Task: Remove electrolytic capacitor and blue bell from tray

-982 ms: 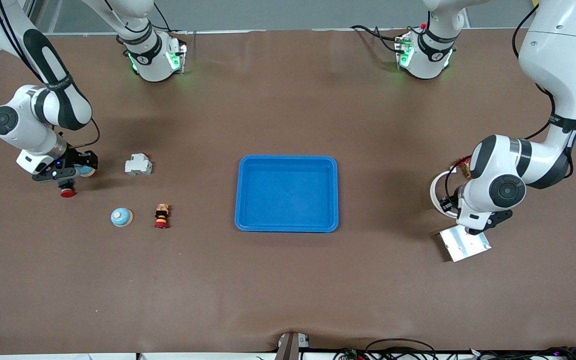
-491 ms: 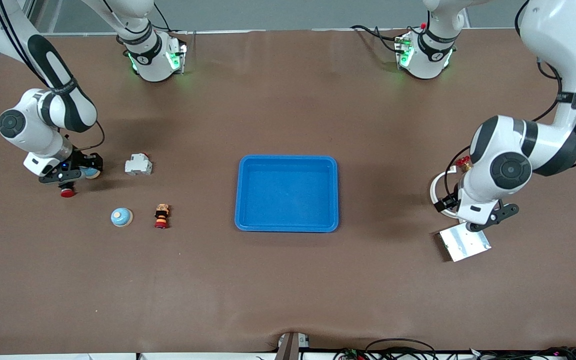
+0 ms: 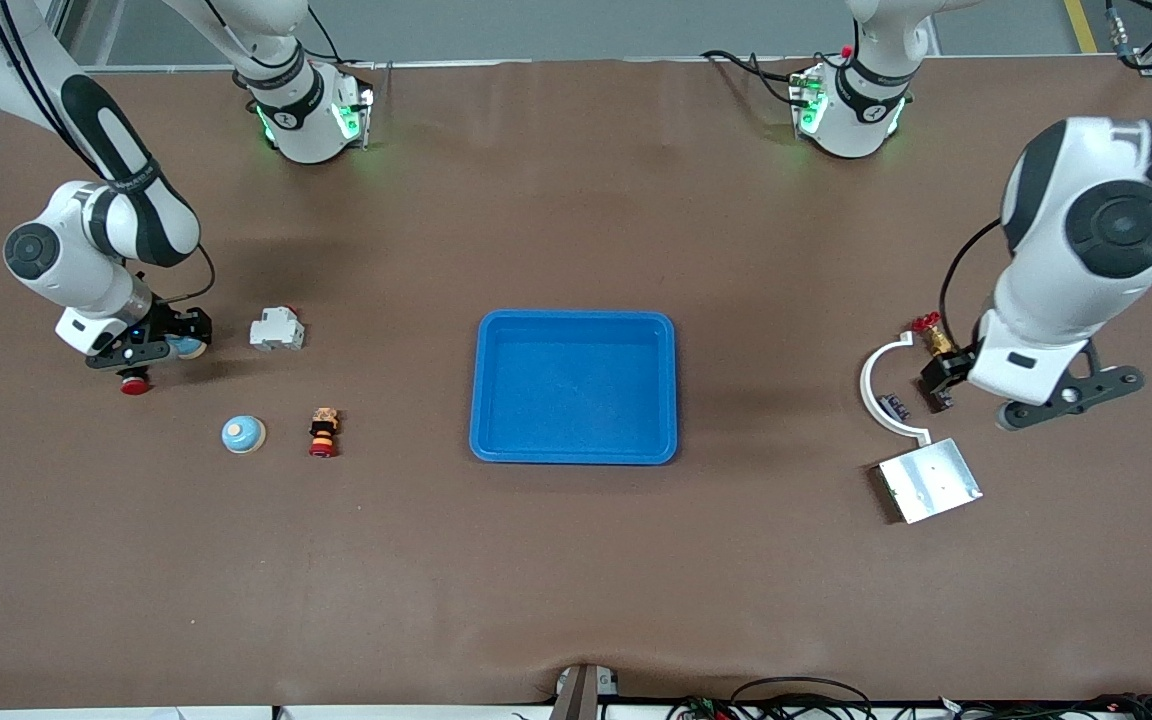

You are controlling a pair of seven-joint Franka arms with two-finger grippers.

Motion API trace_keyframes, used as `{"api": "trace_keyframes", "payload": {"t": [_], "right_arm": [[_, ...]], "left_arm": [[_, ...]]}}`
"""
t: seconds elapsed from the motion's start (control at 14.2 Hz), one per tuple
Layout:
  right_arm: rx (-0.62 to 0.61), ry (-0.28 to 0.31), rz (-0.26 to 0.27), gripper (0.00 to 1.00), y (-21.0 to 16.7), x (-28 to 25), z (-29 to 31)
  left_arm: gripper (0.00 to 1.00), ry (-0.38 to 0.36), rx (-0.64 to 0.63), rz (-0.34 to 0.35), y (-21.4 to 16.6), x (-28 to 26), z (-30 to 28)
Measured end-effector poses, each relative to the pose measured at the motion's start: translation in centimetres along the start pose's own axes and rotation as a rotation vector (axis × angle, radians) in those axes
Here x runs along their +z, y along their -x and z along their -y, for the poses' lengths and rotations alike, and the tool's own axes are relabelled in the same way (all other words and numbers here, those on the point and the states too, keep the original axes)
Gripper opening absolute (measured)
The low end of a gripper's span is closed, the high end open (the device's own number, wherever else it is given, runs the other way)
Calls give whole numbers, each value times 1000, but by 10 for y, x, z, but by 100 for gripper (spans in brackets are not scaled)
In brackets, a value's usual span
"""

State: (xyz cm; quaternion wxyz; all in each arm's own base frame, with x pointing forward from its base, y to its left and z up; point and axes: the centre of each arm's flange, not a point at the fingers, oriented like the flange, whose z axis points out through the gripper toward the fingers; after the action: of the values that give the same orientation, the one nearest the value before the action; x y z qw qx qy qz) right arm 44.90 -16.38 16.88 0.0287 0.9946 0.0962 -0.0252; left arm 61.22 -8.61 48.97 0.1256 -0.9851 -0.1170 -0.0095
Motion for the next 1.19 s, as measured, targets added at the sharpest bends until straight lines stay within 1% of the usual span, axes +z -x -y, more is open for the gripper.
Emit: {"api": "trace_keyframes", "payload": {"t": [0.07, 0.14, 0.28, 0.42, 0.49, 0.63, 0.77, 0.84, 0.98, 1.05, 1.19], "right_arm": [[0, 0, -1, 73, 0, 1, 0], [0, -2, 1, 83, 0, 3, 1], [-1, -3, 3, 100, 0, 4, 1], [-7, 1, -3, 100, -4, 0, 2], [-11, -1, 10, 100, -7, -5, 4], [3, -2, 51, 100, -16, -25, 13], [35, 12, 92, 100, -32, -63, 36], [60, 25, 94, 100, -39, -83, 52], [114, 43, 69, 100, -52, -117, 89], [143, 34, 54, 100, -57, -128, 108], [164, 1, 43, 100, -68, -145, 141]], "left_arm": [[100, 9, 18, 19, -1, -16, 7], [100, 18, 41, 32, -3, -34, 15], [100, 30, 77, 21, -5, -65, 27], [100, 52, 94, -1, -2, -86, 32], [100, 70, 109, -9, 1, -95, 33], [100, 98, 139, -27, 10, -112, 35], [100, 105, 151, -44, 17, -126, 39], [100, 108, 152, -48, 19, -130, 40], [100, 126, 152, -48, 22, -134, 39], [100, 138, 152, -45, 23, -135, 39], [100, 169, 145, -41, 26, -140, 40]]}}
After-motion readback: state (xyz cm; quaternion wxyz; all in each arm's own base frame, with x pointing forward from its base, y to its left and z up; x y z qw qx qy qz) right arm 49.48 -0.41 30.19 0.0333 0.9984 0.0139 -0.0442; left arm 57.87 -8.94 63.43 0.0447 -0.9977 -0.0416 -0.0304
